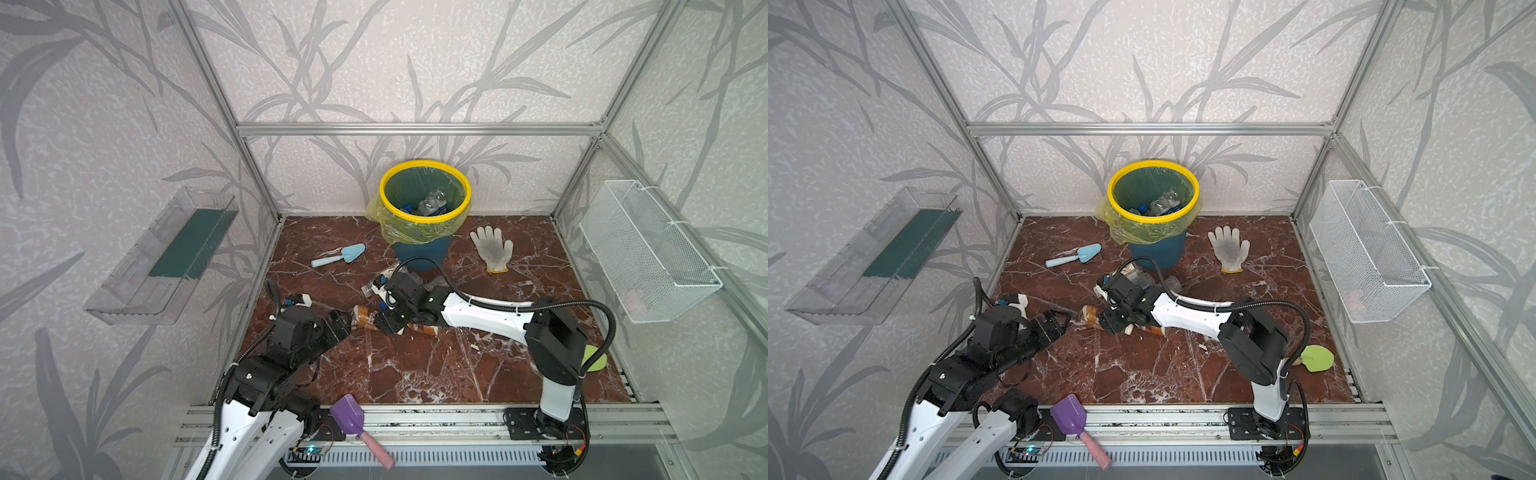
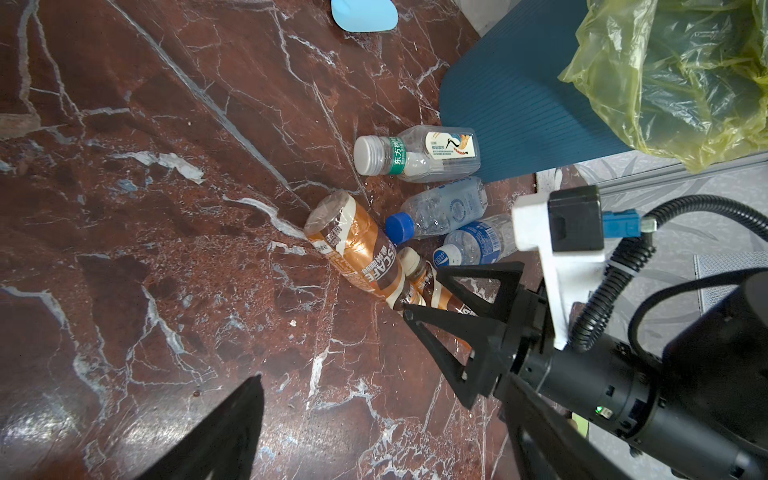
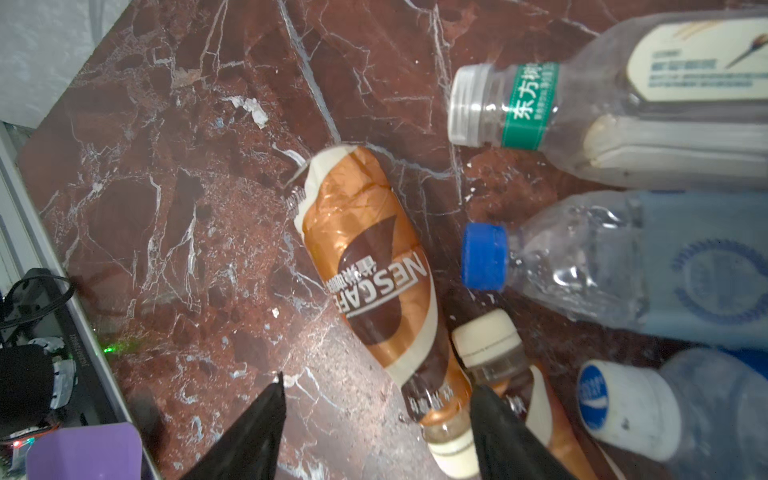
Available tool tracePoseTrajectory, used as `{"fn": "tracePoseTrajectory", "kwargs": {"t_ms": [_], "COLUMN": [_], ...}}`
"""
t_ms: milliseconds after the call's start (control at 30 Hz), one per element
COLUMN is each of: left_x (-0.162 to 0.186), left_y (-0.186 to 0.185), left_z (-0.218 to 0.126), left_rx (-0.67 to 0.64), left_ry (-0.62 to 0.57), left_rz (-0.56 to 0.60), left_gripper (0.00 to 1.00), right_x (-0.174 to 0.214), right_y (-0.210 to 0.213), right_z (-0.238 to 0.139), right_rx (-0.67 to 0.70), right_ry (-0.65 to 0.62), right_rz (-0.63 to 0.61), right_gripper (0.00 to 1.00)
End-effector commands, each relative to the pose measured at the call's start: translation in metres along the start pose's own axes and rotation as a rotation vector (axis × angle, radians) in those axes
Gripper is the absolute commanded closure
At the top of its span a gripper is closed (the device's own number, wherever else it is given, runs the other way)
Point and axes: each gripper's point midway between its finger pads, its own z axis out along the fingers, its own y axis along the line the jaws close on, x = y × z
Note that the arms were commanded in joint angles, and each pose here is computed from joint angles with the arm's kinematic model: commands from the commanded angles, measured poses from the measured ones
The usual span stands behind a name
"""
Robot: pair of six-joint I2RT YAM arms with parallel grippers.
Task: Throw the plastic bottles in the bin
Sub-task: 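Move the right gripper to the crushed Nescafe bottle and close on it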
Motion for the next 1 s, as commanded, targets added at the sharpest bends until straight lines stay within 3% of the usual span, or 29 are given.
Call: {"fn": "tracePoseTrajectory", "kwargs": {"t_ms": [0, 633, 967], "left_x": [0.002, 0.003, 0.004], "left_y": [0.01, 0.013, 0.015], "left_z": [0.001, -0.002, -0.001], "left_rx": [-0.035, -0.035, -0.042], "left_ry": [-0.005, -0.01, -0.013], "left_rz": [-0.021, -0.026, -0.026], "left_gripper": [0.11, 0.11, 0.11], "right_x": [-0.007, -0.017, -0.001], "right_y": [0.008, 0.017, 0.018], "right_z": [0.005, 0.06, 0.07], "right_rx": [0.002, 0.059, 0.06], "right_ry": [0.005, 0.077, 0.127], "right_rz": [-0.059, -0.211, -0.214], "right_gripper": [0.27, 0.22, 0.32]}}
